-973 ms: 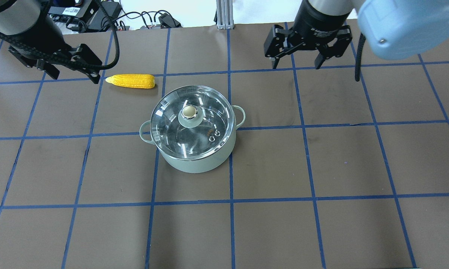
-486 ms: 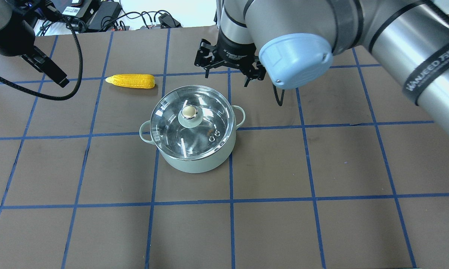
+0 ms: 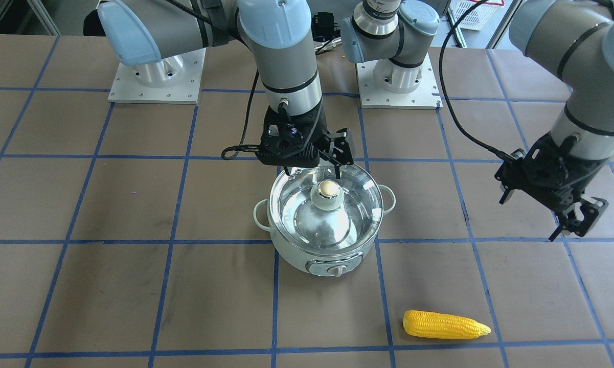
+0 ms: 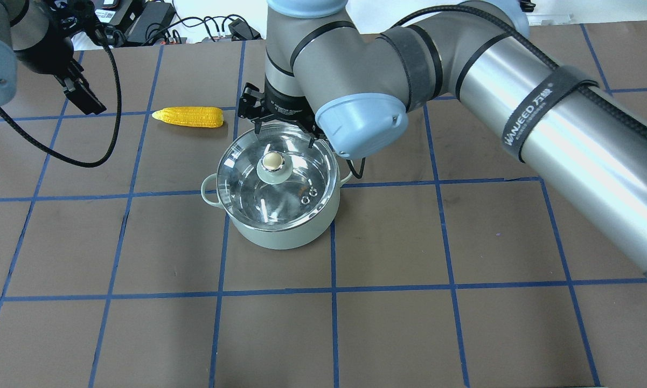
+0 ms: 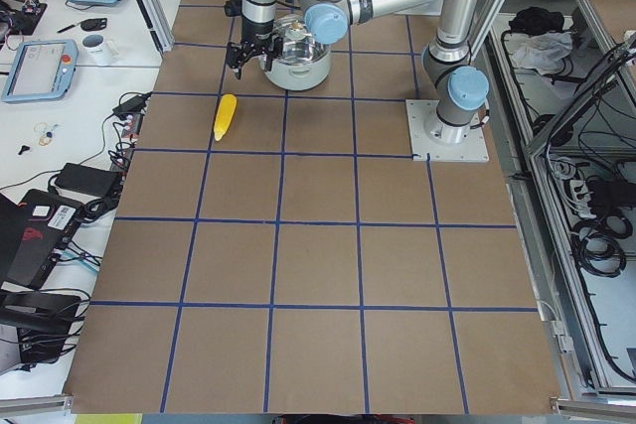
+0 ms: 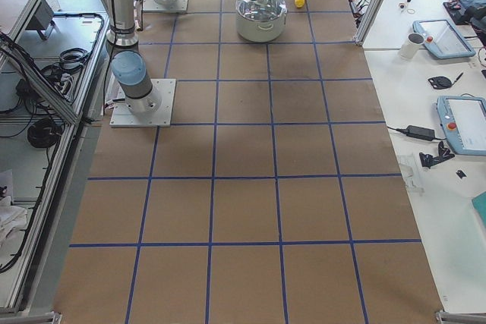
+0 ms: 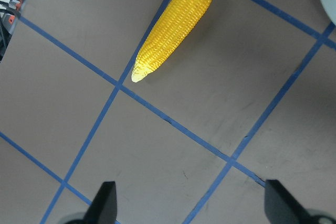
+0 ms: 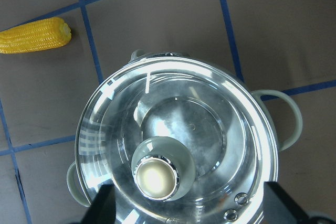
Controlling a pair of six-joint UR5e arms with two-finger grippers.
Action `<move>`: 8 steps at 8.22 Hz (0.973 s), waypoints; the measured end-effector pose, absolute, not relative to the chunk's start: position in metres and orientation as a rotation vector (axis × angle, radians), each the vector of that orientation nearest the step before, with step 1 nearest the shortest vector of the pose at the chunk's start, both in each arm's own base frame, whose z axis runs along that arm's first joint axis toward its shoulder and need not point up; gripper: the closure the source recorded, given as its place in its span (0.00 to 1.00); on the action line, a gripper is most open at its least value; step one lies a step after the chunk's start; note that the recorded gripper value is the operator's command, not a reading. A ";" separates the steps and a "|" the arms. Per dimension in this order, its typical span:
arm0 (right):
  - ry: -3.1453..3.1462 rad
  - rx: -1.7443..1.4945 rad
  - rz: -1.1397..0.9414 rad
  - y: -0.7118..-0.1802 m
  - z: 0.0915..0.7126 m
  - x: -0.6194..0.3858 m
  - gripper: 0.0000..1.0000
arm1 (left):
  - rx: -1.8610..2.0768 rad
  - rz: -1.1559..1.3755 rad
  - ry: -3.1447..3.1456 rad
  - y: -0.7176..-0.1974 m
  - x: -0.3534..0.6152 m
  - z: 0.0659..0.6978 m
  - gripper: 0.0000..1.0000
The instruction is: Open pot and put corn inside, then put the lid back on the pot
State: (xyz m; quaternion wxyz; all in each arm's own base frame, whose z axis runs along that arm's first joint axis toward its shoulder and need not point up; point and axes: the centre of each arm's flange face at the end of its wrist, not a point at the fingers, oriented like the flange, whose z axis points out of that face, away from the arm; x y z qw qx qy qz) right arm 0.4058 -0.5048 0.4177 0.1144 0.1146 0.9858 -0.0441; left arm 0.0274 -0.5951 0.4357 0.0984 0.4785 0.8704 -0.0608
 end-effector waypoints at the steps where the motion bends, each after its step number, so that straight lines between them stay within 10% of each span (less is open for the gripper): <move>1: 2.889 0.343 -0.126 -0.501 0.408 0.420 0.03 | 1.484 -0.167 2.544 -0.607 0.030 0.417 0.00; 8: 2.899 0.473 -0.124 -0.520 0.346 0.447 0.11 | 1.855 -0.188 2.374 -0.675 0.038 0.280 0.00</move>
